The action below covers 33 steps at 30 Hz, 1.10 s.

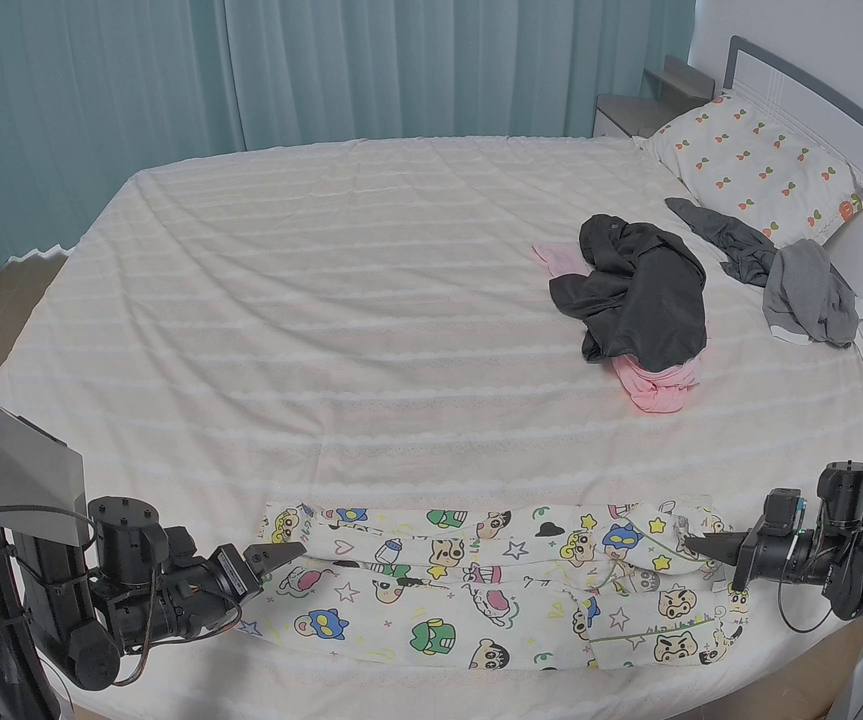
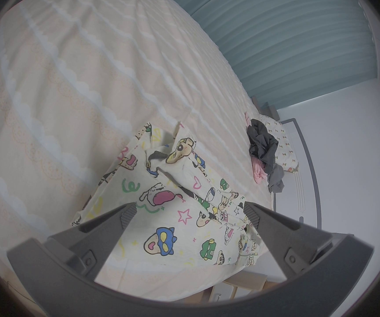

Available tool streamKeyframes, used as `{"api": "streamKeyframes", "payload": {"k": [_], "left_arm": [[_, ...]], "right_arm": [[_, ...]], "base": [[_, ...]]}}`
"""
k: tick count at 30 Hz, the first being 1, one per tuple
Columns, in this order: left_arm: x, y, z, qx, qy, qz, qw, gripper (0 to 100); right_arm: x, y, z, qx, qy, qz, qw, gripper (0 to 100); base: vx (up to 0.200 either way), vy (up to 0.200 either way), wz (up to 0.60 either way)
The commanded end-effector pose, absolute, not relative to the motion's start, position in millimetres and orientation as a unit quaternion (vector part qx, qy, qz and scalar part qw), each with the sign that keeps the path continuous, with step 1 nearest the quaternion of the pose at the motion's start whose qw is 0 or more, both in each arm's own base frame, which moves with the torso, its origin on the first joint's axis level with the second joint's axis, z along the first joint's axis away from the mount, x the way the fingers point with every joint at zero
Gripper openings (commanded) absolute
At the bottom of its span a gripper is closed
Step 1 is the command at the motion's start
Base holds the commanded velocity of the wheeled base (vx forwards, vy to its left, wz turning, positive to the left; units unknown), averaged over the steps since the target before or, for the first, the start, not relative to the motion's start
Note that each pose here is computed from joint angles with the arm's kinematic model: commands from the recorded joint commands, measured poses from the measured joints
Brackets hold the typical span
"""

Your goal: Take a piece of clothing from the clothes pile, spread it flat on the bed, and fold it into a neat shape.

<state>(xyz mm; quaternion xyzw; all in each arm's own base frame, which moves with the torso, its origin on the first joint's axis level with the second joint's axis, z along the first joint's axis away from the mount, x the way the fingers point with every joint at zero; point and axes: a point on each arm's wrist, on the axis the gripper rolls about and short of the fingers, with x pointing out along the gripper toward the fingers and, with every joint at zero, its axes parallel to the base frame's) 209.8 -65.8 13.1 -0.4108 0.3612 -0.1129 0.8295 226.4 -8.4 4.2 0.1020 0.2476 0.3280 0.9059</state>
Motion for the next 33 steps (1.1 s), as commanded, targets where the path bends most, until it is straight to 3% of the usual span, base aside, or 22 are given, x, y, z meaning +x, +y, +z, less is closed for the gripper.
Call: {"api": "streamKeyframes", "payload": {"k": [1,11,17,18,25,27,32,33], "left_arm": [[205.9,-68.2,10.4,-0.406,0.371,-0.11,0.828,100],[205.6,-69.2,10.1,-0.405,0.372,-0.111,0.828,100],[205.5,-69.4,10.1,-0.405,0.373,-0.111,0.828,100],[205.5,-69.4,10.1,-0.405,0.373,-0.111,0.828,100],[205.5,-69.4,10.1,-0.406,0.373,-0.11,0.827,100],[205.5,-69.4,10.1,-0.406,0.373,-0.11,0.827,100],[205.5,-69.4,10.1,-0.406,0.373,-0.11,0.827,100],[205.5,-69.4,10.1,-0.406,0.373,-0.11,0.827,100]], "right_arm": [[214.8,-13.7,6.6,0.103,0.249,0.325,0.906,0],[214.6,-16.1,-9.5,0.116,0.276,0.326,0.897,0],[226.7,-26.9,-20.2,0.122,0.274,0.305,0.904,0],[226.0,-28.2,-22.4,0.125,0.278,0.301,0.903,100],[228.3,-41.0,-21.1,0.123,0.269,0.267,0.917,100],[238.4,-48.0,-5.7,0.1,0.228,0.255,0.934,100],[251.5,-43.9,10.2,0.073,0.187,0.268,0.942,100],[262.4,-30.1,19.0,0.056,0.171,0.293,0.939,100]], "base": [[0.0,0.0,0.0],[0.0,0.0,0.0],[0.0,0.0,0.0],[0.0,0.0,0.0],[0.0,0.0,0.0],[0.0,0.0,0.0],[0.0,0.0,0.0],[0.0,0.0,0.0]]}}
